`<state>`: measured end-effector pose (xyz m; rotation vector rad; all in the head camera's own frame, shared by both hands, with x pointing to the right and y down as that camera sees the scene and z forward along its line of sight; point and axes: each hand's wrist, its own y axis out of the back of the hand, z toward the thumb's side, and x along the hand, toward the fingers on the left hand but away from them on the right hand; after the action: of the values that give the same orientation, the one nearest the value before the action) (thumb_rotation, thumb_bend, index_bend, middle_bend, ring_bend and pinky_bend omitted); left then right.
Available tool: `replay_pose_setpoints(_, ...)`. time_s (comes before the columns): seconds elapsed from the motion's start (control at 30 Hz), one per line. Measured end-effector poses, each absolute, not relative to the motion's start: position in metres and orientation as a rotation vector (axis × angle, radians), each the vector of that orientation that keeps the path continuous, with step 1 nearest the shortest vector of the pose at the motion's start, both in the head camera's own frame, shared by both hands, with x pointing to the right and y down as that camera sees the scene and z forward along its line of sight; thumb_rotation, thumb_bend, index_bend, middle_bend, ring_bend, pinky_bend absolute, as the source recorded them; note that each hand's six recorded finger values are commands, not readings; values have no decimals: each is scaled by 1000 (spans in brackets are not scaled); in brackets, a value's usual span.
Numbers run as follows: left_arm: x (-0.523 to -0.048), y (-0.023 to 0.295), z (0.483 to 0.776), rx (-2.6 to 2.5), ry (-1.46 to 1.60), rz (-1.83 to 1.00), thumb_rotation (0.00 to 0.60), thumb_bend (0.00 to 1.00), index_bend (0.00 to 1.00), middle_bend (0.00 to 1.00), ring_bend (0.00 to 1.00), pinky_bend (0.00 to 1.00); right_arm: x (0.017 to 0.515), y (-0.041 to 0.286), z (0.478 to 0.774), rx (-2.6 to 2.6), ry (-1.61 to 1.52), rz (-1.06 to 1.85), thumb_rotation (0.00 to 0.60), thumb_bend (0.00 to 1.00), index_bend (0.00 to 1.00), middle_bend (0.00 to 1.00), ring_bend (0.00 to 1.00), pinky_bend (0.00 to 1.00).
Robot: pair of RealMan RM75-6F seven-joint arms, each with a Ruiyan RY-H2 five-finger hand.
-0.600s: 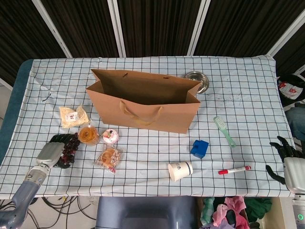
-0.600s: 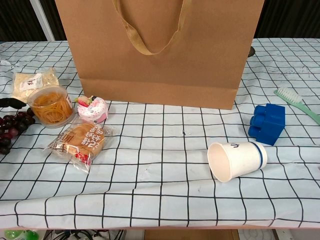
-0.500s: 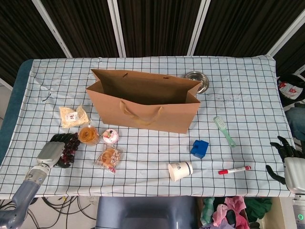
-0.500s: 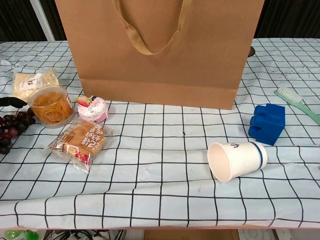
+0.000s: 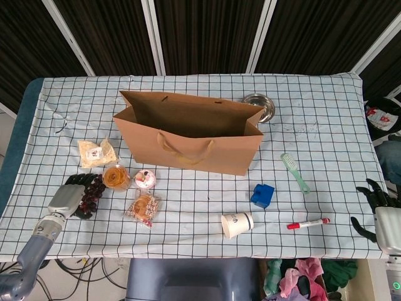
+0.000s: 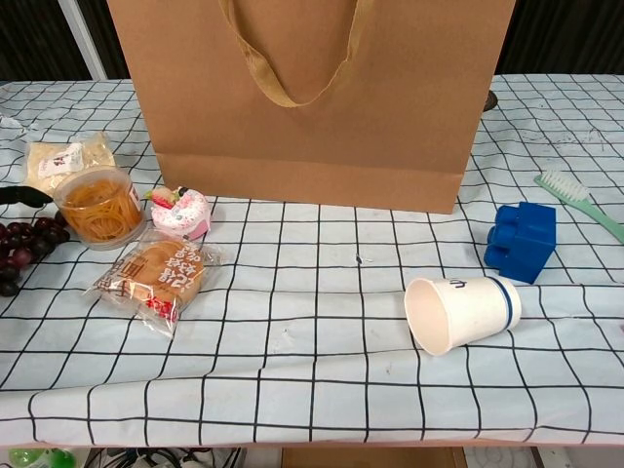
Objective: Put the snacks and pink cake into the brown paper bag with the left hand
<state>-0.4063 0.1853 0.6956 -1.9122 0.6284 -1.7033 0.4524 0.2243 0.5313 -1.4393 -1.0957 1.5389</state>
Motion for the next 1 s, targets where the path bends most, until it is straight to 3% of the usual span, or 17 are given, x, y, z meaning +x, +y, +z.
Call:
replay_pose_setpoints(0.43, -397, 180, 706, -1939, 594, -1672, 600, 89, 61, 102, 0, 8, 457, 225, 530, -1427, -1104, 1551, 600, 209, 217, 110, 245, 318)
replay_pose_setpoints(0.57, -395, 178, 707, -1933, 578, -1663, 600, 259, 101, 165, 61, 124, 457, 225, 530, -1429, -1103, 1551, 600, 210, 217, 110, 246, 319)
replay_pose_setpoints(0.63, -395, 178, 707, -1925, 569, -1665, 600, 290, 129, 196, 97, 172, 457, 225, 530, -1429, -1103, 1550, 600, 210, 216, 110, 247, 318)
replay_pose_setpoints(0.83, -401, 179, 708, -1884, 548, -1689, 600, 307, 195, 269, 160, 235, 458, 225, 531, -1429, -1108, 1558, 600, 210, 213, 110, 248, 319)
replay_pose_setpoints(1.0, -405, 178, 703, -1849, 565, -1684, 600, 334, 328, 435, 320, 413, 458, 225, 532, -1433, -1103, 1559, 600, 210, 213, 110, 248, 318)
